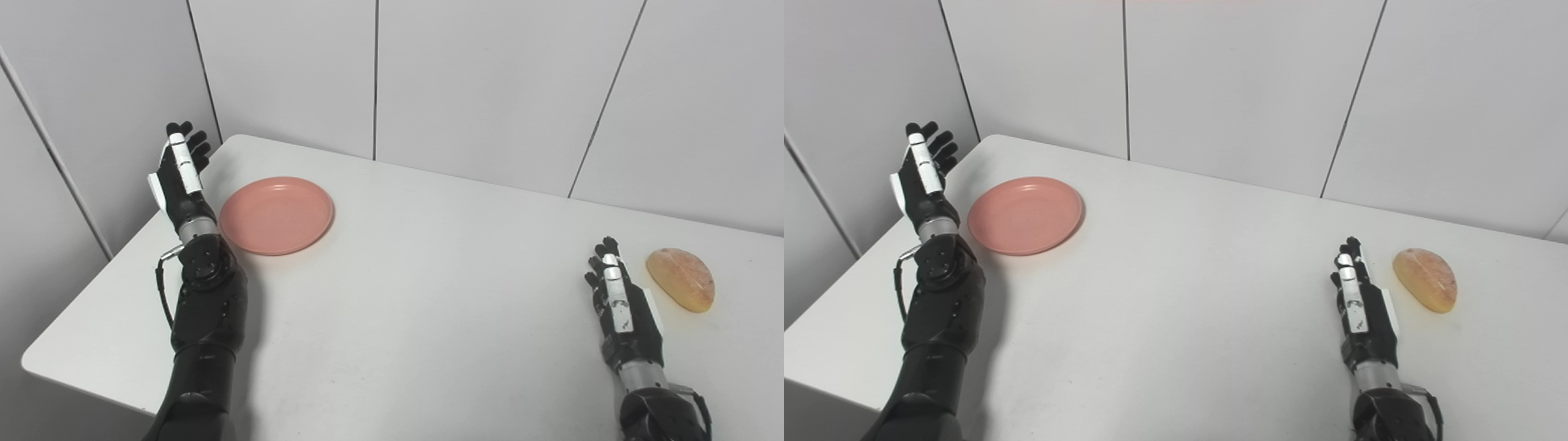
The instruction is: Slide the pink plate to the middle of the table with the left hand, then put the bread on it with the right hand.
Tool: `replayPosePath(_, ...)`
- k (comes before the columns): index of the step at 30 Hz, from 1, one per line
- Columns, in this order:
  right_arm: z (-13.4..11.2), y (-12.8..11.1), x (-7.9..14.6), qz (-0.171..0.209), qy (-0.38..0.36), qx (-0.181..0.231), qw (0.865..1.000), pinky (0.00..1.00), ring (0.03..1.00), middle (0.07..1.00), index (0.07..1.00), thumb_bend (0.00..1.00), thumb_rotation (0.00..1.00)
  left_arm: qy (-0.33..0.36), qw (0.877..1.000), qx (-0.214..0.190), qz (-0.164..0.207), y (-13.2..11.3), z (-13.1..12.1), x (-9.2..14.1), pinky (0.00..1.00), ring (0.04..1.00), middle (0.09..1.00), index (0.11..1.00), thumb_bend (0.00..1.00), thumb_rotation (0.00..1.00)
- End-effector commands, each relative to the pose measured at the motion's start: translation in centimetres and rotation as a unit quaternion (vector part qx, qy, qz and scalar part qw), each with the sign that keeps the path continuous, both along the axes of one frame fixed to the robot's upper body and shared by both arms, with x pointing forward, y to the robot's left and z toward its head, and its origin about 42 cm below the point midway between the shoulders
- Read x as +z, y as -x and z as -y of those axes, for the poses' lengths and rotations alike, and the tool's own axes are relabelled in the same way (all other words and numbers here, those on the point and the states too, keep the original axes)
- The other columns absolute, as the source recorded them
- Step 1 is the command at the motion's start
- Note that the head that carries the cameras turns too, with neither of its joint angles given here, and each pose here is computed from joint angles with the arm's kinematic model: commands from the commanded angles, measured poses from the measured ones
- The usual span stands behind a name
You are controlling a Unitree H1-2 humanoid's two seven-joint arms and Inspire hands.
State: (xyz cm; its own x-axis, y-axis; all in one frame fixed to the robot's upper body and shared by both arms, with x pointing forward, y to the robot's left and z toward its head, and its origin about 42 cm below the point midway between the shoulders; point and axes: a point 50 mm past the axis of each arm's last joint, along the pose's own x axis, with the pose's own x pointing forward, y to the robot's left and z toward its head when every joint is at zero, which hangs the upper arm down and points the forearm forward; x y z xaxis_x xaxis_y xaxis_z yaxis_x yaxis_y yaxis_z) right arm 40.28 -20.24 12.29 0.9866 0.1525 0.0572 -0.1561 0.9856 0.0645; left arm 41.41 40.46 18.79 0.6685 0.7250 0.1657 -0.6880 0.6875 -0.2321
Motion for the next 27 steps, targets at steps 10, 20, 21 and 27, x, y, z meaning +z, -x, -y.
replayPosePath(10, 0.7, -0.8, 0.9, 0.007, 0.006, -0.007, 1.000, 1.00, 1.000, 1.000, 1.000, 0.70, 0.92, -0.009, 1.000, 0.013, -0.015, -0.9, -2.3, 0.2, 0.79, 0.757, 0.740, 0.741, 0.62, 1.00)
replayPosePath(20, 0.4, -0.9, 1.1, 0.009, -0.005, -0.007, 1.000, 1.00, 1.000, 1.000, 1.000, 0.71, 0.92, 0.051, 0.995, -0.060, -0.059, -1.6, -0.9, -1.8, 0.78, 0.765, 0.750, 0.734, 0.65, 1.00)
replayPosePath(21, 0.4, -0.9, 1.1, 0.009, -0.005, -0.007, 1.000, 1.00, 1.000, 1.000, 1.000, 0.71, 0.92, 0.056, 0.994, -0.066, -0.060, -1.7, -0.7, -1.9, 0.78, 0.763, 0.751, 0.737, 0.65, 1.00)
replayPosePath(27, 0.6, -0.9, 1.1, 0.013, -0.005, -0.005, 1.000, 1.00, 1.000, 1.000, 1.000, 0.71, 0.92, 0.082, 0.990, -0.098, -0.058, -2.1, 0.4, -2.5, 0.77, 0.758, 0.747, 0.745, 0.62, 1.00)
